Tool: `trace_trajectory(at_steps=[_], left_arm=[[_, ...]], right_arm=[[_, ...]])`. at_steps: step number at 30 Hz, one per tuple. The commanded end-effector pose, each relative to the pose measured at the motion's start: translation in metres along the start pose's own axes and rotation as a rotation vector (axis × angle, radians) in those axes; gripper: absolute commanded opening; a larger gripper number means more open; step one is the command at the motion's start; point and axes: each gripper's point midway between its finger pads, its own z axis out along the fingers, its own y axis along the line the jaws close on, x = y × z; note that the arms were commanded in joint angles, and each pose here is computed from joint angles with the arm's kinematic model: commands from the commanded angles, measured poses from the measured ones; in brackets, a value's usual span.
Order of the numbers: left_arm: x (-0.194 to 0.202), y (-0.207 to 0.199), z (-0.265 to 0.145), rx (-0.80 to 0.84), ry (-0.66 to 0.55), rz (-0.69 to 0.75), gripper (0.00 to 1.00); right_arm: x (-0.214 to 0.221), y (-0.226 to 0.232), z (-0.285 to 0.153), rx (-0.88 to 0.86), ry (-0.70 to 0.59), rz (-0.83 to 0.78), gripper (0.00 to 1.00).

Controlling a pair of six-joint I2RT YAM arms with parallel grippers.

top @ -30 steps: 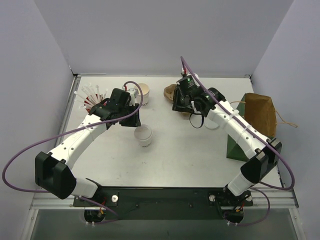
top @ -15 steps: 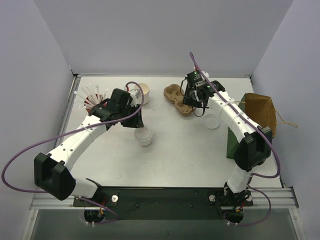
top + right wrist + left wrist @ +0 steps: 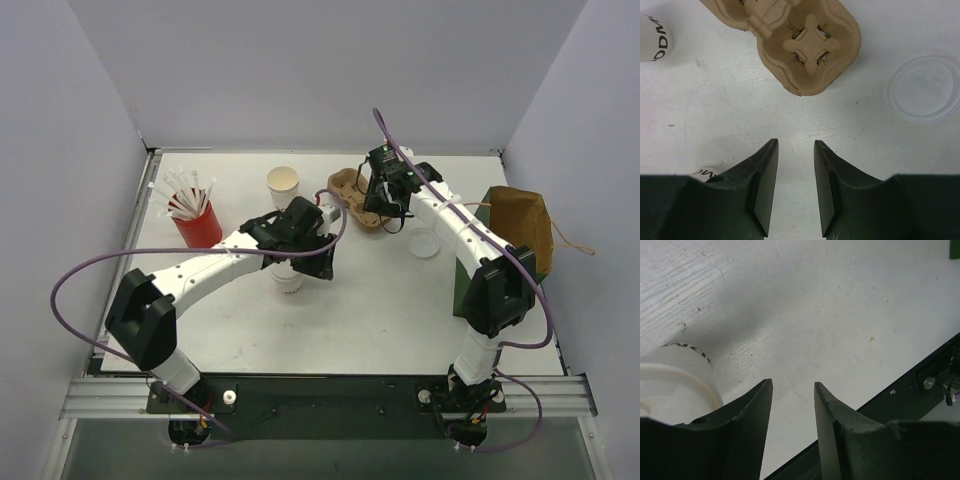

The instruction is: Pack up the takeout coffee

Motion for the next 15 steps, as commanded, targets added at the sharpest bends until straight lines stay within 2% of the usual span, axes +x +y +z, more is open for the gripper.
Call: trace_trajectory(at_steps=[1,7,15], left_arm=[[-0.027,-0.018,0.027,0.012,-0.062,0.013,0.49],[-0.019,0.013,0.072,-0.193,-0.025,0.041,0.49],[0.007,0.045,0.1,-0.311,0.038,0.063,0.49]], right_arm=[[-0.013,-0.016,-0.012,0.044,-0.054,0.026,0.31],[-0.016,-0.03,-0.014,0.07,-0.066,0.054,0.31],[-0.015,-0.037,-0.021,0.061,-0.073,0.069,0.31]])
